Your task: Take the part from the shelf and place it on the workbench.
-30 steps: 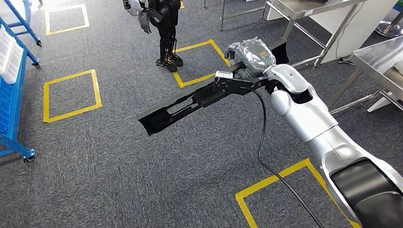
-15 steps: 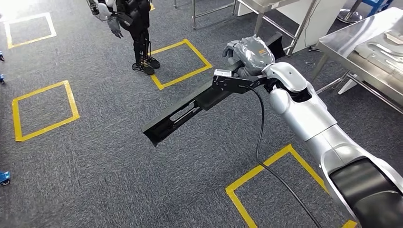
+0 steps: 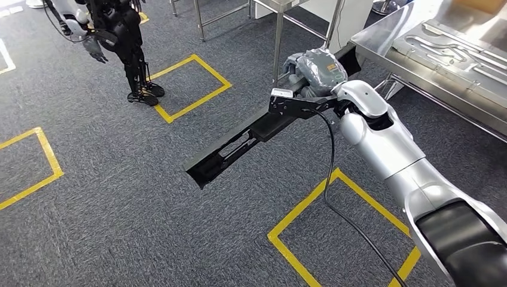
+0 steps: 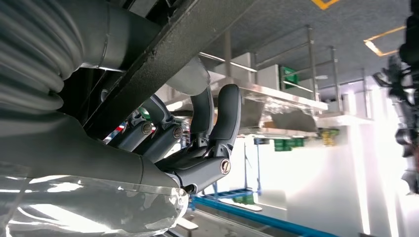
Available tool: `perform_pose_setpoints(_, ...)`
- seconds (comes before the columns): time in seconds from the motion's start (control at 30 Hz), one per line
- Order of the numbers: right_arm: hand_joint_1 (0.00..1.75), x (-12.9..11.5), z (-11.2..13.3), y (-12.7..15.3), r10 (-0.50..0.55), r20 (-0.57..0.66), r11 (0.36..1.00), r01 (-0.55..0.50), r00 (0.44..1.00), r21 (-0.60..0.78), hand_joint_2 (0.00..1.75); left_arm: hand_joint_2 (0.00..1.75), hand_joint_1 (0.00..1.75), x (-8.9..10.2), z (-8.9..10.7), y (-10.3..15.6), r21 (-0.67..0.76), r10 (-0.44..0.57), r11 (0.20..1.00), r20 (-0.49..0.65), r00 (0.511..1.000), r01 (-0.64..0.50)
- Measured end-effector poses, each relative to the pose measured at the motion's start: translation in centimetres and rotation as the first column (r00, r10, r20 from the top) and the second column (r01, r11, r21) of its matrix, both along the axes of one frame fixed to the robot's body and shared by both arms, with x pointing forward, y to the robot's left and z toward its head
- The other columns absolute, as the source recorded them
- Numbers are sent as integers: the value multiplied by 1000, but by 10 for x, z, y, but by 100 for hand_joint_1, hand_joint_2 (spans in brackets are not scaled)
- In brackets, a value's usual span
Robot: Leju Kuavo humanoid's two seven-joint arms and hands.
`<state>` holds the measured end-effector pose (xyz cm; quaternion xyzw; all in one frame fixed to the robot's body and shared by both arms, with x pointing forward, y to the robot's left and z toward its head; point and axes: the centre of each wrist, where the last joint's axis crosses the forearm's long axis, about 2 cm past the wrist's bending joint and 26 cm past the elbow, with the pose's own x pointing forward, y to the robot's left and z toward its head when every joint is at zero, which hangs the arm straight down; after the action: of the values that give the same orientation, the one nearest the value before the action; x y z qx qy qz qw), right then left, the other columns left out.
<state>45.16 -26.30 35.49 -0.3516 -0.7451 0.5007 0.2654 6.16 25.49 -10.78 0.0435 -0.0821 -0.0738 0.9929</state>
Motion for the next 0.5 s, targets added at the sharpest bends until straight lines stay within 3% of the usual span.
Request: perform_pose_setpoints(0.5,175,2,7,3,3,6,1000,-3,1000,7,175,175,0,2,1,-3,-7,20,1000,-3,1000,-20)
